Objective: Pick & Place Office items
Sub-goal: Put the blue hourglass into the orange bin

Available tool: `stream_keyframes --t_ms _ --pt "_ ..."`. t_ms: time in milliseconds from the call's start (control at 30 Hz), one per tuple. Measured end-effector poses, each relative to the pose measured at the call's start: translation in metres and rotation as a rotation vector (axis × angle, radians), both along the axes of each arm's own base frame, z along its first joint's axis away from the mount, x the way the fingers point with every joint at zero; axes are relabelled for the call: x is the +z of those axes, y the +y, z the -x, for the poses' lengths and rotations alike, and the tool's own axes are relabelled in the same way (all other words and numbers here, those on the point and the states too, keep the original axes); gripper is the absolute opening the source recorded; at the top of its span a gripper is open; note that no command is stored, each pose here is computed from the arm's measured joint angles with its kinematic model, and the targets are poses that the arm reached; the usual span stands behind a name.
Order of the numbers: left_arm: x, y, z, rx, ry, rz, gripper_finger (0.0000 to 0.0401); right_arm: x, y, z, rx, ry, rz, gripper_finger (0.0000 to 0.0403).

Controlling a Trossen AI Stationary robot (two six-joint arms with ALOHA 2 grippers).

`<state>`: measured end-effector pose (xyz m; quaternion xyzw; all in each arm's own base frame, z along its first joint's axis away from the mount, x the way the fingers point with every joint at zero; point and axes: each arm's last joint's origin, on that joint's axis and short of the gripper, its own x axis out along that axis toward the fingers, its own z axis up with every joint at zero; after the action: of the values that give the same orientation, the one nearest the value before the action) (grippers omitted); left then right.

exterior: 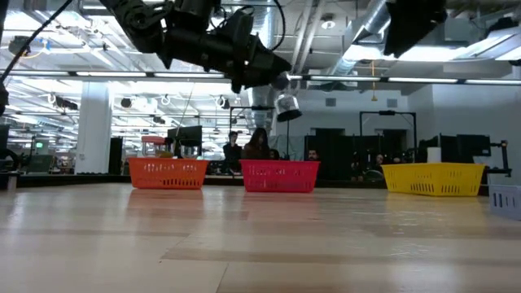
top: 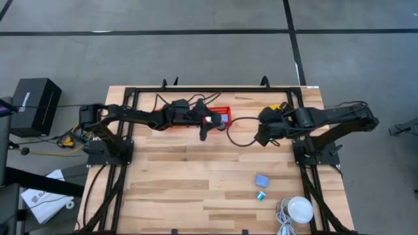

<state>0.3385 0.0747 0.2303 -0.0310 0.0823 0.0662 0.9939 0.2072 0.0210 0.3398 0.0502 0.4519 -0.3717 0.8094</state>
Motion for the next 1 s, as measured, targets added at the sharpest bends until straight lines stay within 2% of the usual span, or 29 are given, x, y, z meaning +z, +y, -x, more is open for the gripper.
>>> stream_keyframes --t_ms 100,200,333,500,700,867,1000 --pt "0.01 0.003 0.009 0.033 0.022 -0.002 0.0204 -0.009 0.0 0.005 0.023 -0.087 -0.034 0.021" --pt "0.024 0.002 0.023 0.095 0.059 -0.032 0.0209 -0.018 -0.001 0.006 0.072 -0.136 -0.024 0.0201" --pt "0.039 -0.001 0.043 0.177 0.119 -0.028 0.0199 -0.037 -0.006 0.008 0.074 -0.154 -0.013 0.0189" --pt "0.049 -0.002 0.064 0.321 0.184 -0.009 0.0207 -0.058 -0.01 0.006 0.056 -0.157 -0.015 0.0179" --pt "0.028 -0.004 0.085 0.41 0.245 0.058 0.0199 -0.065 -0.008 0.0 0.064 -0.192 -0.034 0.0173" --pt "0.009 -0.001 0.102 0.549 0.26 0.096 0.0203 -0.064 -0.007 -0.003 0.068 -0.217 -0.04 0.0172" --pt "-0.009 0.002 0.111 0.591 0.3 0.122 0.0209 -0.064 -0.007 -0.003 0.068 -0.214 -0.04 0.0172"
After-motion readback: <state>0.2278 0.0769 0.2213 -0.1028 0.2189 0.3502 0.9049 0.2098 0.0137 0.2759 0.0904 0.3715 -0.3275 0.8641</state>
